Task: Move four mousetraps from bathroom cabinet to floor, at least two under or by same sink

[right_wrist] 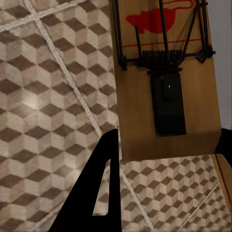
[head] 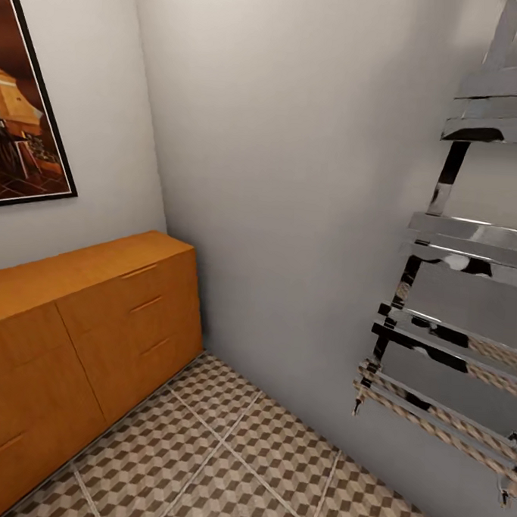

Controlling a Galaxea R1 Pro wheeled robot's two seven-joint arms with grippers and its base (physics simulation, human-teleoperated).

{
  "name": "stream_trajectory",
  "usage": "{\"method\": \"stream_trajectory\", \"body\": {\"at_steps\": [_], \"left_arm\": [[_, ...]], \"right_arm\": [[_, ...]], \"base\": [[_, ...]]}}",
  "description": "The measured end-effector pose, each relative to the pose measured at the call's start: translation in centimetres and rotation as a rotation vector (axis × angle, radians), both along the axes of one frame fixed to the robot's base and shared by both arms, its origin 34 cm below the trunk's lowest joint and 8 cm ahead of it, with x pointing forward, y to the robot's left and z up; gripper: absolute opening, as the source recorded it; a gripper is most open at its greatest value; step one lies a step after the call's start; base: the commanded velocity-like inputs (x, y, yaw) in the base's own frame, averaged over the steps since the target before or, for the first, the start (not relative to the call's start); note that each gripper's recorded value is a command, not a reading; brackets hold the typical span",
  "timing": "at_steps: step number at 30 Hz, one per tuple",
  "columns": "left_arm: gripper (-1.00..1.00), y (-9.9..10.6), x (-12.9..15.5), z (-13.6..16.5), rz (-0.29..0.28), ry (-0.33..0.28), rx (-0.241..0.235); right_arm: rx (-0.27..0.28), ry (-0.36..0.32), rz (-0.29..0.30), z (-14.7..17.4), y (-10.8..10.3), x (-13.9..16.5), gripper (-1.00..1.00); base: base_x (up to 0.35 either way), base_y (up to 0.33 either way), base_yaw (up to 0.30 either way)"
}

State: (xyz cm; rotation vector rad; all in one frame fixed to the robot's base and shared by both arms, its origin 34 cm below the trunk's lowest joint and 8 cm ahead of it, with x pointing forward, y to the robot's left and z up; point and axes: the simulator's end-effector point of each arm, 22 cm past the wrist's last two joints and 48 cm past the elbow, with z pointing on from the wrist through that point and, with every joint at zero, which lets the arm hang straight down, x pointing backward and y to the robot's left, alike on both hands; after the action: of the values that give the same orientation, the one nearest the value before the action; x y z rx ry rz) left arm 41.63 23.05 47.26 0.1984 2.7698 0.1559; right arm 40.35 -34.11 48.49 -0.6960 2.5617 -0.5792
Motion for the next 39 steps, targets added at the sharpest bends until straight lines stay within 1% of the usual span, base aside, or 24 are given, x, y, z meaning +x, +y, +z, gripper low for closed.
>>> {"method": "stream_trajectory", "body": {"at_steps": [15,32,35,39], "left_arm": [[-1.00,0.0,0.2,0.2,0.000,-0.006,0.000],[-1.00,0.0,0.0,0.0,0.000,0.001,0.000],[-1.00,0.0,0.0,0.0,0.000,0.001,0.000],[-1.00,0.0,0.0,0.0,0.000,0.001,0.000]], "right_arm": [[0.001,-0.006,0.001,0.1,0.1,0.2,-1.00],[0.003,0.001,0.000,0.0,0.1,0.0,-1.00],[0.004,0.001,0.001,-0.1,0.2,0.0,-1.00],[0.015,0.003,0.004,-0.2,1.1,-0.1,-1.00]], "base": [[0.000,0.000,-0.284],[0.000,0.000,-0.280],[0.000,0.000,-0.145],[0.000,0.000,-0.052]]}}
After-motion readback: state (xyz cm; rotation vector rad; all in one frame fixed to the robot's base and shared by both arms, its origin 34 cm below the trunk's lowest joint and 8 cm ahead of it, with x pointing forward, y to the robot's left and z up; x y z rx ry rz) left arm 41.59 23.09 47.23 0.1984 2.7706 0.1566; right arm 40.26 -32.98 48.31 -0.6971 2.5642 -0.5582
